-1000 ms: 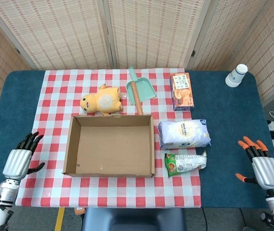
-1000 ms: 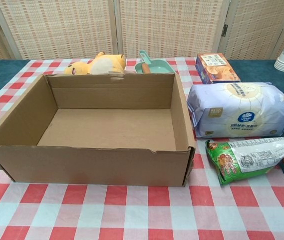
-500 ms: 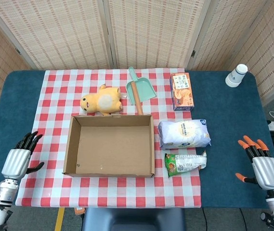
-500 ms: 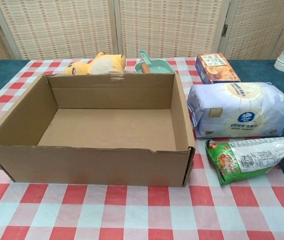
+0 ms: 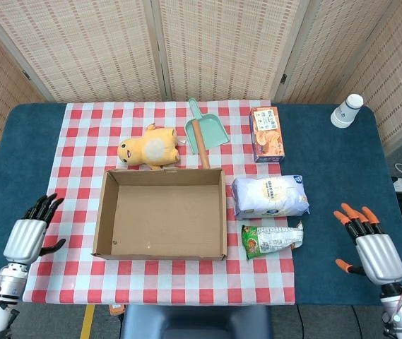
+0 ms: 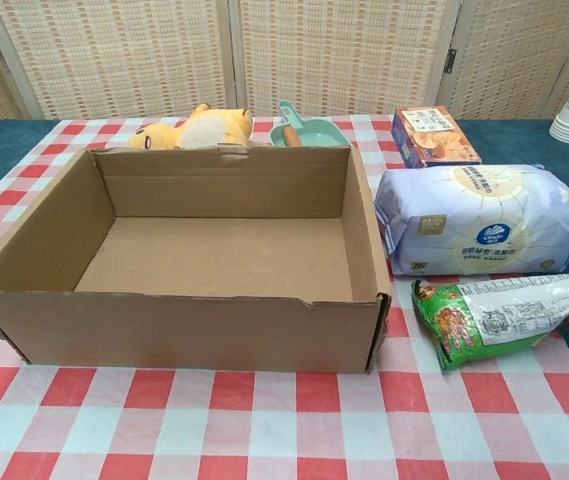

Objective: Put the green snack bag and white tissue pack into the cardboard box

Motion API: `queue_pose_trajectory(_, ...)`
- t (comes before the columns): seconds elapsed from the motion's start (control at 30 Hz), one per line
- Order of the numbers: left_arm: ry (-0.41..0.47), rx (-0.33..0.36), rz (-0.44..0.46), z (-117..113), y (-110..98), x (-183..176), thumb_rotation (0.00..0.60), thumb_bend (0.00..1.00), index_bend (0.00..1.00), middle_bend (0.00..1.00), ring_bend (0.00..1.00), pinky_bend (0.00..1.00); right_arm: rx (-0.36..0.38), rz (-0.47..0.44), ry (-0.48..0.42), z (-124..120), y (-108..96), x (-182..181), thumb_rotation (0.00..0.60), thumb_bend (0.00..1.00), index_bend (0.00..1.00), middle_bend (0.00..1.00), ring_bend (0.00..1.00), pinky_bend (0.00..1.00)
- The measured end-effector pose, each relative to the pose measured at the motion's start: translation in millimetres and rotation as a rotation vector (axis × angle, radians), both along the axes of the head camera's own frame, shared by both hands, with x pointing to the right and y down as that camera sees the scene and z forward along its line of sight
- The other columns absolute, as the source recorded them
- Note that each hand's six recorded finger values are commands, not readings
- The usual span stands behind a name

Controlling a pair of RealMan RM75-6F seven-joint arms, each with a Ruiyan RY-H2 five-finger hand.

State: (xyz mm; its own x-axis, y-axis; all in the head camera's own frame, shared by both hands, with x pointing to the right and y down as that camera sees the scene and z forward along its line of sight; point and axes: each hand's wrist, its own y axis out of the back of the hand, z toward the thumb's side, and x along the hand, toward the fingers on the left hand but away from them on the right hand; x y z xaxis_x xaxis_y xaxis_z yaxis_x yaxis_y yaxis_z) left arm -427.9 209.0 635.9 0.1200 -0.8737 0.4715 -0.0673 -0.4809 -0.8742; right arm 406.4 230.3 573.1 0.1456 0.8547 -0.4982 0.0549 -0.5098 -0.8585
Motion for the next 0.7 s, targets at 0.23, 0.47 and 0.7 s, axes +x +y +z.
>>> queue_pose_trajectory(0.23, 0.005, 0.003, -0.005, -1, -1, -1, 0.6, 0.19, 0.1, 0.03, 0.0, 0.22, -0.087, -0.036, 0.018, 17, 9, -6, 0.6, 0.0, 0.14, 0.0, 0.0, 0.0)
queue_pose_trajectory(0.47, 0.007, 0.004, -0.01, -2, -2, -2, 0.6, 0.19, 0.1, 0.03, 0.0, 0.22, -0.166, -0.102, 0.04, 43, 7, -17, 0.6, 0.03, 0.14, 0.01, 0.0, 0.0)
queue_pose_trajectory(0.7, 0.009, 0.009, -0.017, -4, -3, -4, 0.6, 0.19, 0.1, 0.03, 0.0, 0.22, -0.186, -0.173, 0.027, 59, -2, -40, 0.6, 0.04, 0.16, 0.02, 0.0, 0.0)
